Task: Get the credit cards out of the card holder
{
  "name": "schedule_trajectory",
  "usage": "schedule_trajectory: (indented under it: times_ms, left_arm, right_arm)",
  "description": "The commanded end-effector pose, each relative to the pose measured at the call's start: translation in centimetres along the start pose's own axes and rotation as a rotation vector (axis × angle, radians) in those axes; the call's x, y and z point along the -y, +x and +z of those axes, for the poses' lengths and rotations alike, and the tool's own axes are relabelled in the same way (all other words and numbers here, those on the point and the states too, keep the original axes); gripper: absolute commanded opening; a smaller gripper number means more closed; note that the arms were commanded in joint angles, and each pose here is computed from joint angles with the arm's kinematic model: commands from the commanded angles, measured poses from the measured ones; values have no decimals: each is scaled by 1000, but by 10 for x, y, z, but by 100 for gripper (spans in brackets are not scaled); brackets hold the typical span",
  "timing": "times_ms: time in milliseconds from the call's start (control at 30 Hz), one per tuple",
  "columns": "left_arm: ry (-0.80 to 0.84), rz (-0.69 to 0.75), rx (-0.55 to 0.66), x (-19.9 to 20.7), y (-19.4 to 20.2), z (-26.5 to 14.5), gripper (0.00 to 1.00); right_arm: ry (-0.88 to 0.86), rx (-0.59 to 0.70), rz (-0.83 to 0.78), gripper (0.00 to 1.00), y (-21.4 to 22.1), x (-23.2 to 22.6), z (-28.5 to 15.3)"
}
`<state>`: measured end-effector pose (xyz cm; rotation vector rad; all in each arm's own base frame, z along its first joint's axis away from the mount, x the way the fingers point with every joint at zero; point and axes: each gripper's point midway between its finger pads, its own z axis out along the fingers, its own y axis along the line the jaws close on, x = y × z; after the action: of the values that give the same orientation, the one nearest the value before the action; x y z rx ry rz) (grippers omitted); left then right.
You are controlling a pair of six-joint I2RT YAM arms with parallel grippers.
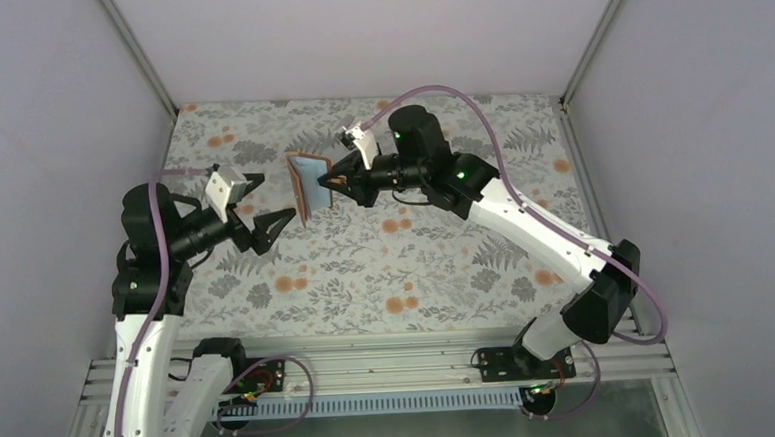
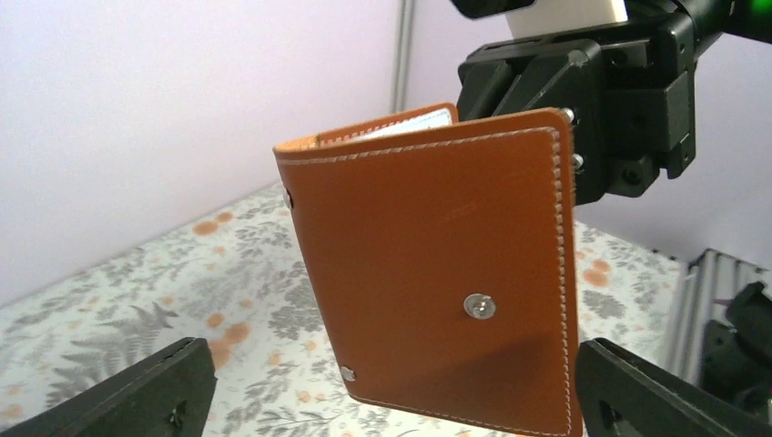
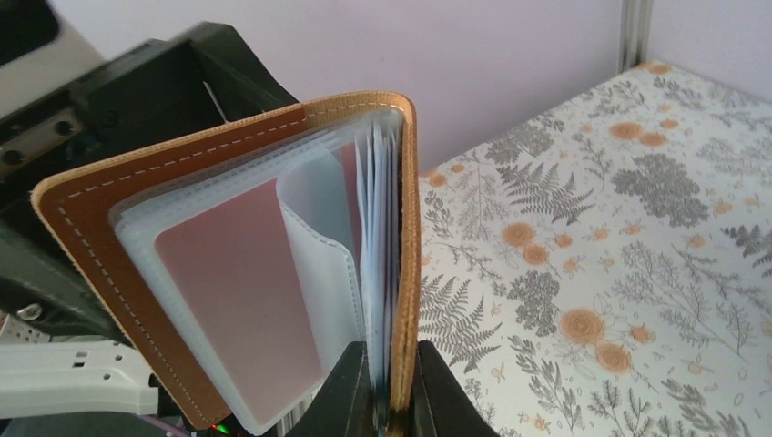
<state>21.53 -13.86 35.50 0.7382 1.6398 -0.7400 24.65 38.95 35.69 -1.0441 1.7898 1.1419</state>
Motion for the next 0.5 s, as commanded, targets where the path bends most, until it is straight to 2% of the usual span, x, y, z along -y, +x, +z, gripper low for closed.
schedule_trajectory:
  times_ms: [0, 167, 467]
  left_arm:
    - [-80, 3, 11, -12, -3, -3, 100]
    - [-100, -88, 29, -21, -5, 2, 100]
    - [-132, -115, -4, -36, 2, 14, 100]
  right_arm:
    - [42, 44, 62, 4, -16, 12, 5]
    - [88, 46, 99, 4, -14, 24, 11]
    - [166, 45, 143, 4, -10, 40, 19]
